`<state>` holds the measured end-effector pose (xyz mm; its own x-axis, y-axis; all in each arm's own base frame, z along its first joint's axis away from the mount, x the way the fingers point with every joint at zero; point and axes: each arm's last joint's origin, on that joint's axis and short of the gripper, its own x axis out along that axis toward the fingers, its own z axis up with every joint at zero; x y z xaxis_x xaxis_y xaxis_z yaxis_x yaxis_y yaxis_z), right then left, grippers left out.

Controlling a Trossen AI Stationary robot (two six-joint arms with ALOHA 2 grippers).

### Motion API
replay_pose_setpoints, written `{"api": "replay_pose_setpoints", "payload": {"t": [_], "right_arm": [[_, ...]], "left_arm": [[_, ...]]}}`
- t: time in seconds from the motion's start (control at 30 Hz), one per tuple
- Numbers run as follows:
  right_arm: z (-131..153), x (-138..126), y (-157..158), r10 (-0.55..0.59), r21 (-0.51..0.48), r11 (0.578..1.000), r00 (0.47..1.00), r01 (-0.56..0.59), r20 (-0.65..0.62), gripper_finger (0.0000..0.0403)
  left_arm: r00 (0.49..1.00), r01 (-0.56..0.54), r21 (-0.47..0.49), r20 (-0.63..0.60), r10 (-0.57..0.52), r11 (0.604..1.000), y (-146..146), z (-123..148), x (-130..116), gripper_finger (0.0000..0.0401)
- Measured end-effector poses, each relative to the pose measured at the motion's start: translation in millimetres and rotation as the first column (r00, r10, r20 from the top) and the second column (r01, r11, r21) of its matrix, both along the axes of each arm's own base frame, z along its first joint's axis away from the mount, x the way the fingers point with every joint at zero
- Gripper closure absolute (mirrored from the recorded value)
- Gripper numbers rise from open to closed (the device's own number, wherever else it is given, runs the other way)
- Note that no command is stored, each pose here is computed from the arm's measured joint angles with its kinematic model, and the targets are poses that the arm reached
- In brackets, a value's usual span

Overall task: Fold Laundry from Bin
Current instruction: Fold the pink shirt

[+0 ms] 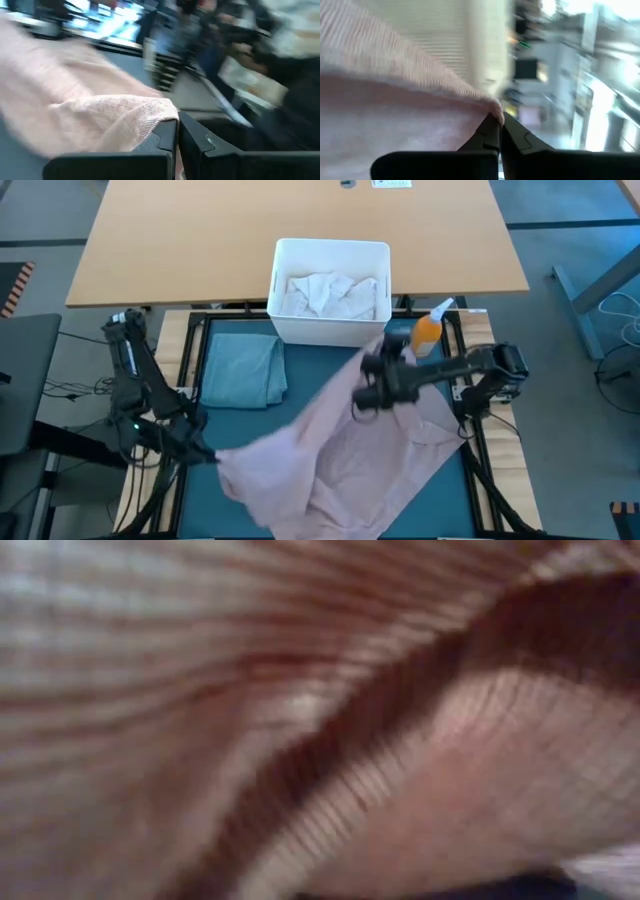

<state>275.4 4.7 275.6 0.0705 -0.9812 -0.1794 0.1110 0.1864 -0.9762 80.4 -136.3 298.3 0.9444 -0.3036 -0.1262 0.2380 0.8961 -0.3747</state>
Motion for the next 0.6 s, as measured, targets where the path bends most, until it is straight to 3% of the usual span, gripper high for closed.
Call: {"api": "replay_pose_setpoints", "payload": {"t": [0.07, 0.13, 0.23, 0.33, 0.5, 0.6], "right_arm": [[8.1, 1.4, -21.3, -0.060, -0.072, 0.995, 0.995, 0.066, 0.083, 0.0386], [14.6, 0.7, -34.4, -0.115, -0.063, 0.989, 0.972, 0.130, 0.207, 0.0386], [8.0, -0.6, -35.7, -0.211, 0.109, 0.976, 0.928, 0.186, 0.306, 0.0386], [-13.8, 0.9, -15.7, -0.258, 0.295, 0.941, 0.912, 0.163, 0.319, 0.0386], [-58.3, -7.3, 20.6, -0.185, 0.389, 0.919, 0.935, 0.057, 0.302, 0.0386], [-79.8, -17.2, 22.4, -0.229, 0.433, 0.898, 0.926, 0.081, 0.299, 0.0386]], "left_arm": [[0.998, -0.063, -0.004, 0.015, 0.063, 0.998, 9.4, 2.7, -7.2, 0.0401], [0.996, -0.086, -0.013, 0.026, 0.086, 0.996, 15.7, 5.1, -12.6, 0.0401], [0.997, -0.076, -0.005, 0.028, 0.076, 0.997, 18.5, 5.3, -16.7, 0.0401], [0.998, -0.063, 0.017, -0.005, 0.063, 0.998, 18.5, -0.6, -19.0, 0.0401], [0.992, -0.039, 0.014, -0.121, 0.040, 0.999, 21.9, -15.2, -22.0, 0.0401], [0.983, -0.042, 0.006, -0.176, 0.042, 0.999, 24.5, -21.3, -23.2, 0.0401]]}}
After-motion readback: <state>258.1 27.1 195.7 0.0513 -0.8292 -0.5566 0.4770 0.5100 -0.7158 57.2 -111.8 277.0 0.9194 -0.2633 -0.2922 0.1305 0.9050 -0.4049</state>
